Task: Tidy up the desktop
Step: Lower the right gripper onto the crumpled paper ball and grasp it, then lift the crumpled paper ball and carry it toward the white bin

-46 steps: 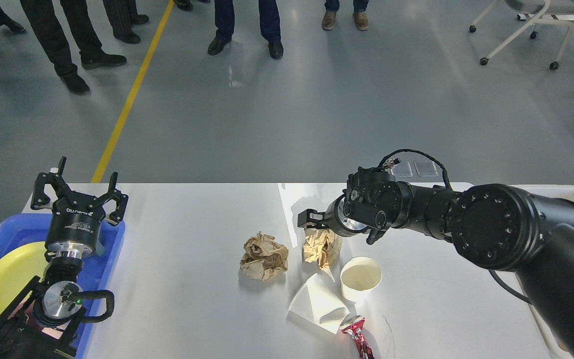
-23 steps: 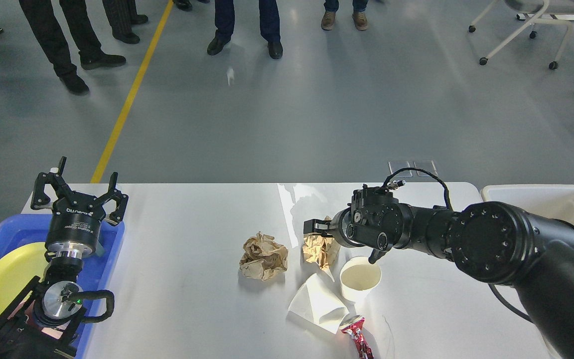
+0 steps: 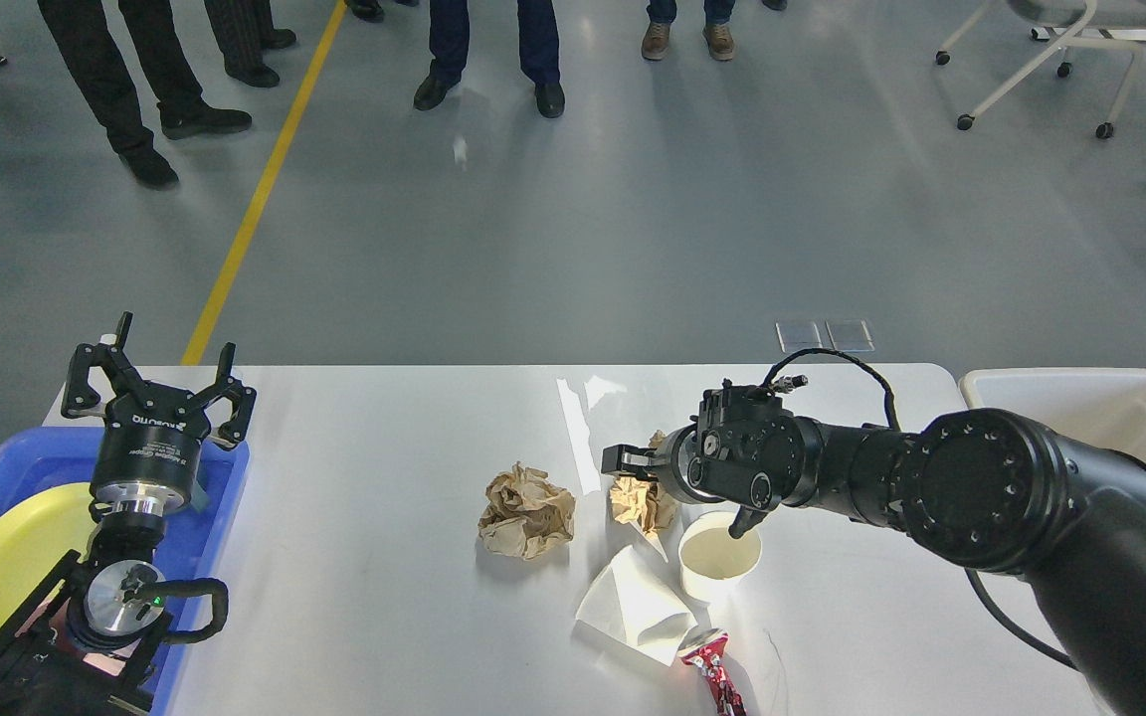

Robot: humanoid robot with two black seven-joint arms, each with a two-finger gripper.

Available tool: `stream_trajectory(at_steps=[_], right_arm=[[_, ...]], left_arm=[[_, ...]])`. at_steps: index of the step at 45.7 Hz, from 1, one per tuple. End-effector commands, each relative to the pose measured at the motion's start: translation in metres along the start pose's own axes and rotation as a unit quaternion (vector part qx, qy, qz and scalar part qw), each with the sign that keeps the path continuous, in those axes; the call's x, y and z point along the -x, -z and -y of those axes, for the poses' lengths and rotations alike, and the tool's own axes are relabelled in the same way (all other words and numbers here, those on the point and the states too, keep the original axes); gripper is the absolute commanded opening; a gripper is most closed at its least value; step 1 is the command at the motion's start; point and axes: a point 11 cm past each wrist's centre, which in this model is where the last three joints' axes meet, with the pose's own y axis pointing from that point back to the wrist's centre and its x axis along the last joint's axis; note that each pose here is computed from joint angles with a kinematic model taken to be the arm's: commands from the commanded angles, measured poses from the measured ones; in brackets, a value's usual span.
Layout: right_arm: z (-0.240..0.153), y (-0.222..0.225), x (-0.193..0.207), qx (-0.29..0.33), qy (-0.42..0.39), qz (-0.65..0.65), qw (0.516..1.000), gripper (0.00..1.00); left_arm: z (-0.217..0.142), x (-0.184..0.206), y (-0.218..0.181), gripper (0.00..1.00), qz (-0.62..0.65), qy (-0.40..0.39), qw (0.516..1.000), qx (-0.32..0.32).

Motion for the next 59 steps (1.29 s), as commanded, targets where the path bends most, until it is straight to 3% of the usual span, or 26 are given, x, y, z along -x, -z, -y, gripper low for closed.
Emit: stream_trajectory(at_steps=[1,7,15,32,43,55,59], right_arm=[[0.000,0.001,0.001,-0.001,0.001,0.000,1.000,0.65],[0.000,0.001,0.002,-0.001,0.002,-0.001,1.000,0.41],[0.001,0.001,0.004,0.000,0.006,-0.001,1.000,0.00],[0.000,0.006,0.008,-0.005,0.012,0.009,1.000,0.00],[-0.017,0.016,-0.019,-0.019,0.007,0.041,0.999,0.00],[-0.082,-0.002,-0.059,0.000,0.050,0.008,0.999,0.00],[-0.126,-0.007,-0.082,0.018,0.090,-0.027,0.995,0.00]], left_arm=[[0.000,0.000,0.000,0.96,0.000,0.000,1.000,0.000],[0.000,0.000,0.000,0.96,0.000,0.000,1.000,0.000],[0.000,0.000,0.000,0.96,0.000,0.000,1.000,0.000],[0.000,0.000,0.000,0.96,0.000,0.000,1.000,0.000],[0.000,0.000,0.000,0.96,0.000,0.000,1.000,0.000],[0.000,0.000,0.000,0.96,0.000,0.000,1.000,0.000],[0.000,0.000,0.000,0.96,0.000,0.000,1.000,0.000]])
